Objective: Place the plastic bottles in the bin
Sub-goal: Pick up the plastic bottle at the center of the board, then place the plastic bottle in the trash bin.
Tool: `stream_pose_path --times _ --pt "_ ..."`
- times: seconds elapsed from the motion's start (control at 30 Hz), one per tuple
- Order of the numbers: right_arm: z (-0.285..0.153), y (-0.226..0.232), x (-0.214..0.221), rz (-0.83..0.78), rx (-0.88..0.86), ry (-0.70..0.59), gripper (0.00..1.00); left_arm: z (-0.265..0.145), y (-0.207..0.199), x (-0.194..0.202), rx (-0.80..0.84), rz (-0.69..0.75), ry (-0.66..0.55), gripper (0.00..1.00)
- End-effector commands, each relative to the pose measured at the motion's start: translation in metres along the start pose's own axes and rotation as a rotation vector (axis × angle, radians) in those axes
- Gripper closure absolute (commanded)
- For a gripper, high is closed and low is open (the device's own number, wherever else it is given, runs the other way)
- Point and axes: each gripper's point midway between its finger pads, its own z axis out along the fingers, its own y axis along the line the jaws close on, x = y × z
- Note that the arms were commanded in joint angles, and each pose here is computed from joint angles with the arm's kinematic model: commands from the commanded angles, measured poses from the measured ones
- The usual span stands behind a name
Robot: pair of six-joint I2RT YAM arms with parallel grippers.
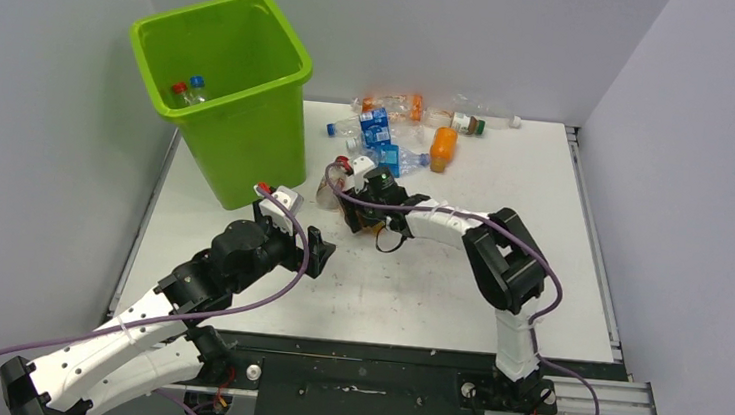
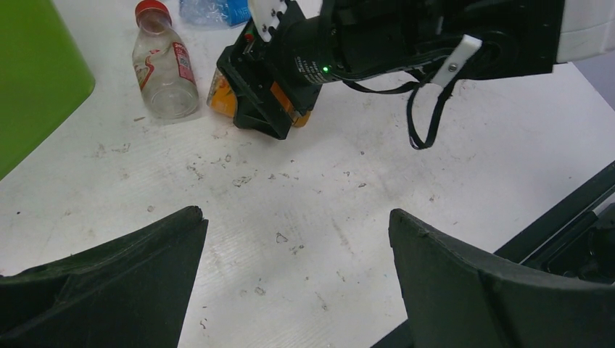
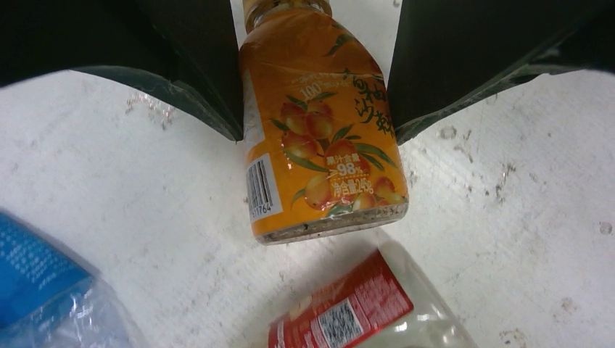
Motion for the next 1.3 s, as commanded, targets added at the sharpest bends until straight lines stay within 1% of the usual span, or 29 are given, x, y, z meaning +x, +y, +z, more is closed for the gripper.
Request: stream_pose_path --times 0.0,0.03,0.07,0.1,0.13,0.23,0.27,0.3,0.33,0.4,0.5,0.57,0.73,0.83,0.9,1.07,1.27 --pt "-0.039 -0.006 -0.043 0.073 0.044 -0.195 0.57 -0.001 -0.007 -0.018 0.024 -0.025 -0.067 0.04" --pt "-0.057 -0.008 -0.056 0.105 0.058 -0.253 0.6 -0.002 -0.007 -0.02 0.02 -0.028 -0.078 0.04" --pt "-0.066 -0.011 -0.058 0.144 0.071 -0.286 0.63 -0.003 -0.006 -0.022 0.019 -0.029 -0.091 0.04" --pt "-0.083 -0.012 -0.066 0.19 0.076 -0.347 0.64 -0.004 -0.005 -0.025 0.018 -0.034 -0.108 0.04" --pt "-0.111 -0.012 -0.081 0.235 0.065 -0.44 0.65 -0.006 -0.005 -0.028 0.018 -0.044 -0.128 0.04" --pt "-0.176 0.001 -0.101 0.358 -0.049 -0.67 0.67 -0.013 -0.015 -0.041 0.079 -0.111 -0.211 0.04" --pt "-0.197 0.008 -0.106 0.394 -0.1 -0.735 0.69 -0.015 -0.022 -0.045 0.125 -0.143 -0.239 0.04" --pt "-0.217 0.013 -0.111 0.414 -0.141 -0.794 0.72 -0.019 -0.031 -0.054 0.179 -0.18 -0.283 0.04" --pt "-0.233 0.018 -0.115 0.44 -0.177 -0.835 0.78 -0.022 -0.04 -0.06 0.234 -0.219 -0.315 0.04" --pt "-0.261 0.025 -0.119 0.487 -0.24 -0.897 0.93 -0.028 -0.059 -0.07 0.354 -0.287 -0.378 0.04" --pt "-0.301 0.034 -0.123 0.576 -0.347 -1.009 0.95 -0.034 -0.081 -0.079 0.513 -0.352 -0.44 0.04" --pt "-0.324 0.039 -0.124 0.621 -0.423 -1.086 0.95 -0.031 -0.094 -0.079 0.586 -0.357 -0.441 0.04" --pt "-0.361 0.056 -0.126 0.657 -0.606 -1.182 0.95 -0.034 -0.123 -0.098 0.739 -0.35 -0.466 0.04" --pt "-0.371 0.06 -0.125 0.682 -0.67 -1.204 0.95 -0.036 -0.133 -0.108 0.792 -0.346 -0.475 0.04" --pt "-0.374 0.062 -0.124 0.696 -0.702 -1.21 0.95 -0.033 -0.139 -0.11 0.809 -0.33 -0.457 0.04" --pt "-0.38 0.069 -0.125 0.725 -0.787 -1.214 0.95 -0.014 -0.142 -0.107 0.764 -0.308 -0.399 0.04" --pt "-0.381 0.078 -0.127 0.725 -0.85 -1.195 0.95 -0.001 -0.145 -0.109 0.733 -0.297 -0.375 0.04"
